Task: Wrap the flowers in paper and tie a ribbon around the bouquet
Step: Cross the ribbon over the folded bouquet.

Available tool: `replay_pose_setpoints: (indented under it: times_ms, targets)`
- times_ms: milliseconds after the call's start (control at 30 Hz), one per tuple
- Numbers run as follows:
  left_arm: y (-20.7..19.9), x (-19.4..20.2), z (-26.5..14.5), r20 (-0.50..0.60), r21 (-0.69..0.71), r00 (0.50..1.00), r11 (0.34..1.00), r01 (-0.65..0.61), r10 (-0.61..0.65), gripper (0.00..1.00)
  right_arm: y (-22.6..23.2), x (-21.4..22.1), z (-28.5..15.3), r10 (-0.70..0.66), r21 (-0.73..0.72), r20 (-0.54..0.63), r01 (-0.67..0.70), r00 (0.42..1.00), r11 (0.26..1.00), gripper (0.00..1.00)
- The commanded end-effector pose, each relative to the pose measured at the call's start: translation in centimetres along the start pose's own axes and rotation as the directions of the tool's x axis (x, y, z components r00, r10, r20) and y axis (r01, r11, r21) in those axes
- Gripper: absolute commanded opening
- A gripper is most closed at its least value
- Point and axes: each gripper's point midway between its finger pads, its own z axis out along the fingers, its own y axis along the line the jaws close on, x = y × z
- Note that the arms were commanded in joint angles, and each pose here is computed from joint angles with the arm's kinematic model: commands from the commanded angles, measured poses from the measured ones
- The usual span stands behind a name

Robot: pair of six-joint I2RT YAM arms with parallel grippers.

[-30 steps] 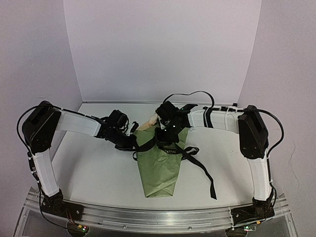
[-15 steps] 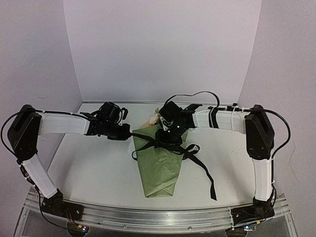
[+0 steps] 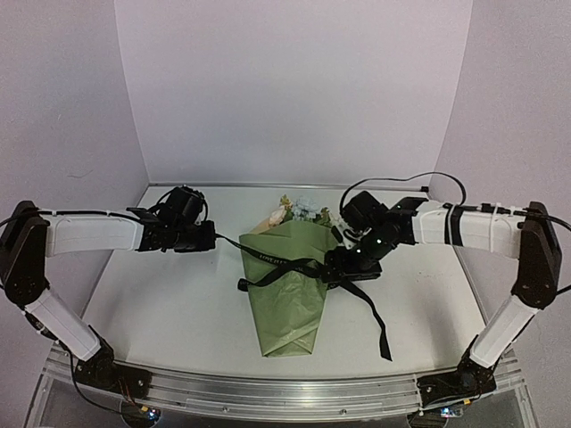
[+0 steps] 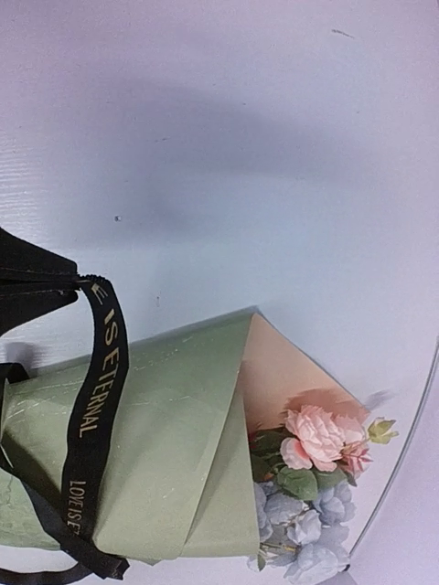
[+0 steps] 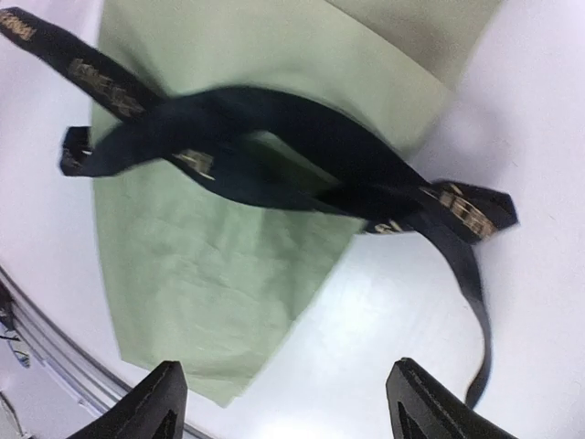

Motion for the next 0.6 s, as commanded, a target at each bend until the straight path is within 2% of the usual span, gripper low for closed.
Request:
replay_pose_setpoints:
  times_ms: [0, 233, 333, 433, 533, 567]
  targets:
    - [1.8, -1.5, -1.5, 0.062, -0.068, 0.997, 0.996, 0.052, -0.047, 0.00, -5.1, 3.4, -0.3, -0.039, 0.119, -0.038, 0.043, 0.998, 0.992, 0.79]
    - [3.3, -1.2, -1.7, 0.062, -0.127, 0.996, 0.989, 0.070, -0.063, 0.00, -9.5, 6.6, 0.9, -0.122, 0.242, -0.090, 0.140, 0.988, 0.960, 0.81]
    - [4.1, -0.9, -1.8, 0.061, -0.157, 0.996, 0.985, 0.078, -0.069, 0.00, -10.1, 7.2, 1.6, -0.121, 0.253, -0.115, 0.147, 0.986, 0.956, 0.77]
    - [5.2, -0.7, -2.1, 0.070, -0.193, 0.994, 0.977, 0.093, -0.081, 0.00, -10.3, 8.1, 2.6, -0.094, 0.244, -0.141, 0.126, 0.986, 0.962, 0.63]
    - [6.8, -0.6, -2.4, 0.084, -0.249, 0.992, 0.962, 0.115, -0.097, 0.00, -10.4, 8.8, 3.4, -0.060, 0.236, -0.152, 0.095, 0.987, 0.967, 0.43]
    - [7.6, -0.5, -2.6, 0.091, -0.277, 0.990, 0.952, 0.130, -0.109, 0.00, -10.5, 9.0, 3.4, -0.054, 0.240, -0.153, 0.090, 0.987, 0.967, 0.34]
